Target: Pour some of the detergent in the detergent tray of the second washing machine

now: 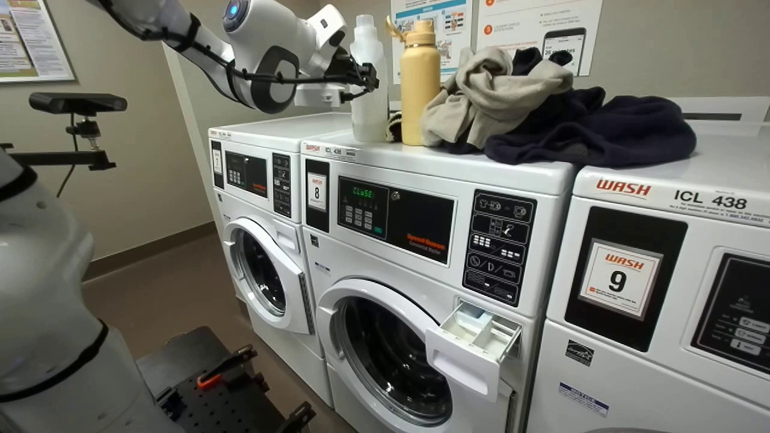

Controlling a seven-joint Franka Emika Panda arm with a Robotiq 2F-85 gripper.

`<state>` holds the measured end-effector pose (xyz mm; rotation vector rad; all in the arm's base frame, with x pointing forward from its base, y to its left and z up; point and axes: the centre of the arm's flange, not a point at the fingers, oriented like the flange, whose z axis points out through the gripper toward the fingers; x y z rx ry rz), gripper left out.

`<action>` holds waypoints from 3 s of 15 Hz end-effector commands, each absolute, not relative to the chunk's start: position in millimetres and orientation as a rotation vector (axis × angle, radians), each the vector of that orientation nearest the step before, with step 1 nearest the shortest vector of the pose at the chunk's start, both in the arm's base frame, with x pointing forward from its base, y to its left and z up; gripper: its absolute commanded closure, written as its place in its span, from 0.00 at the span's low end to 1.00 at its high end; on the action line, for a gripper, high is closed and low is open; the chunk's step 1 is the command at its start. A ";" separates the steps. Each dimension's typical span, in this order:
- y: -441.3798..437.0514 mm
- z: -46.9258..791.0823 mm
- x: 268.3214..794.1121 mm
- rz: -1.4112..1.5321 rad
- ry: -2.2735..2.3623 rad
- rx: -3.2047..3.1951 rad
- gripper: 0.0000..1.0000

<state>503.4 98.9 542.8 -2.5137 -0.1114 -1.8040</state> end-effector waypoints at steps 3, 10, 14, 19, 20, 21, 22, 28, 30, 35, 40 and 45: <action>114.5 522.0 498.2 -1.830 -0.146 -2.511 0.91; 112.9 522.7 496.8 -1.815 -0.133 -2.527 0.90; 102.4 537.7 489.9 -1.786 -0.112 -2.538 0.90; 84.3 562.5 475.6 -1.779 -0.065 -2.498 0.90; 80.1 566.1 473.1 -1.768 -0.049 -2.491 0.90; 76.3 569.4 469.3 -1.757 -0.039 -2.487 0.90; 73.7 572.3 467.4 -1.736 -0.032 -2.484 0.90; 53.7 590.1 444.6 -1.675 0.020 -2.475 0.90; 44.0 597.9 435.2 -1.677 0.047 -2.466 0.90; 18.9 609.0 413.5 -1.648 0.090 -2.493 0.90; -5.5 606.2 404.9 -1.496 0.106 -2.649 0.90; -39.9 618.9 387.5 -1.486 0.185 -2.718 0.90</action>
